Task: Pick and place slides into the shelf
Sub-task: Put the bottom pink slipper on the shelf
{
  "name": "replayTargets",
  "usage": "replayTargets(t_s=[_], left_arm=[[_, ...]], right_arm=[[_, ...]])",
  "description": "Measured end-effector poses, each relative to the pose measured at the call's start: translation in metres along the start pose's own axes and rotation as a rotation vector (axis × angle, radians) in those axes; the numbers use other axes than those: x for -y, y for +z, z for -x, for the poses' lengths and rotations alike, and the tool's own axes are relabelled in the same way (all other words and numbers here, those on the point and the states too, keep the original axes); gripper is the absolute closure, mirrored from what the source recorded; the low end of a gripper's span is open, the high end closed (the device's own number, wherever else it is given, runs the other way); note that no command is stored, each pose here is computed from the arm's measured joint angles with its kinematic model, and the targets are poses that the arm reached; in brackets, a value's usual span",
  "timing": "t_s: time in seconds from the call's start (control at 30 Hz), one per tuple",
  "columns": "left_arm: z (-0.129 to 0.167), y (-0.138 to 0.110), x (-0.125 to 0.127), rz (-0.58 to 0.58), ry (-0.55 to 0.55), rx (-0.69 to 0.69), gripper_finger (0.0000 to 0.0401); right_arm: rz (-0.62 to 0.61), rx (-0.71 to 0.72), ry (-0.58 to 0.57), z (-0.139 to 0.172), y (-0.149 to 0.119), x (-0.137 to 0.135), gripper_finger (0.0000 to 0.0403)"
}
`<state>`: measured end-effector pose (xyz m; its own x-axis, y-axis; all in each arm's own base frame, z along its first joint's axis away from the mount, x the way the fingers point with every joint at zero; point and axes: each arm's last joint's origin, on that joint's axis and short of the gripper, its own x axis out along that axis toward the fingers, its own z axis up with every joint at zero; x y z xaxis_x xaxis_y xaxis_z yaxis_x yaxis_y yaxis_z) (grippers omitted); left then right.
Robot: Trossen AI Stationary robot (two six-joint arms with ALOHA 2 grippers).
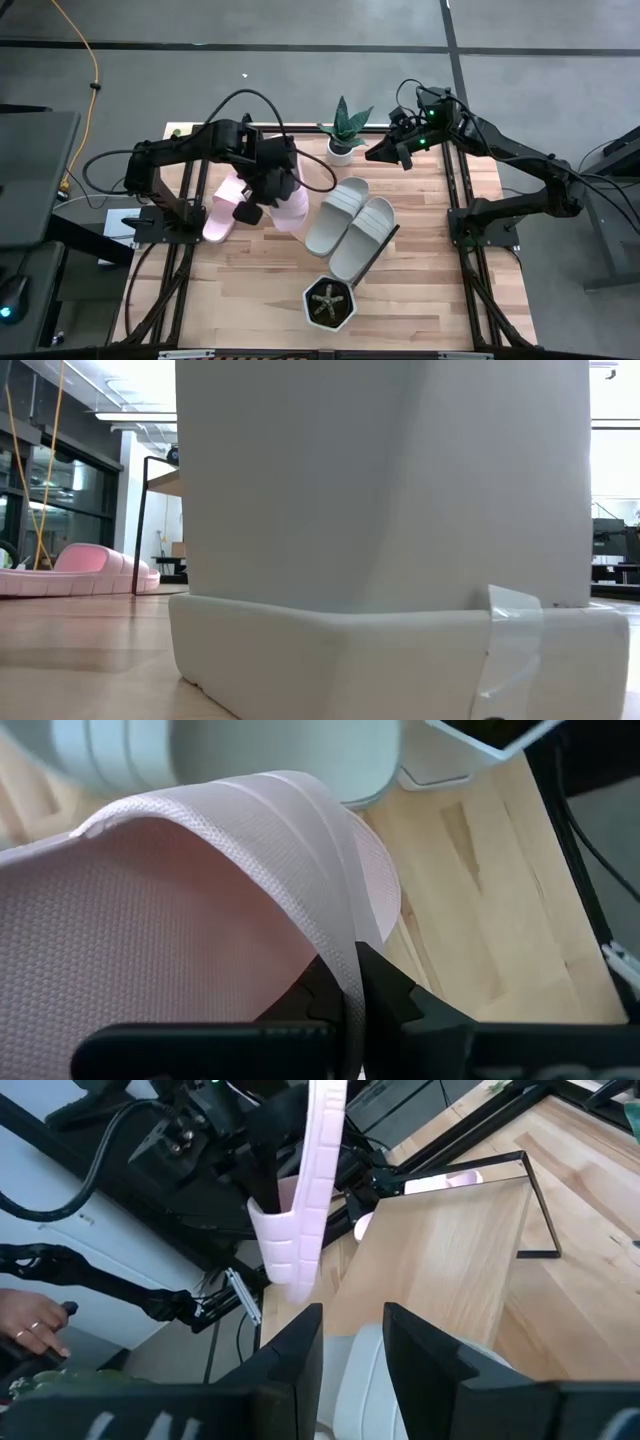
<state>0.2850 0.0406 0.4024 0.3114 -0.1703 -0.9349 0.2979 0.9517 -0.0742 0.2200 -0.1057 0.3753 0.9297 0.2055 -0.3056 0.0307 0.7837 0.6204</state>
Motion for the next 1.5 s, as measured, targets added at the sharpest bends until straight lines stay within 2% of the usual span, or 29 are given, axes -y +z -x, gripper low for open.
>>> replayTargets(t_s=[0.6, 1.5], left_arm=[[-0.037, 0.016, -0.016, -0.192, -0.056, -0.089, 0.0399], [-0.038, 0.015, -0.016, -0.292, -0.052, -0.094, 0.0399]], right_arm=[[-0.007, 0.009, -0.040, 0.000, -0.001, 0.001, 0.0304], [-0.010, 0.024, -0.081, 0.000, 0.000, 0.003, 0.0304]])
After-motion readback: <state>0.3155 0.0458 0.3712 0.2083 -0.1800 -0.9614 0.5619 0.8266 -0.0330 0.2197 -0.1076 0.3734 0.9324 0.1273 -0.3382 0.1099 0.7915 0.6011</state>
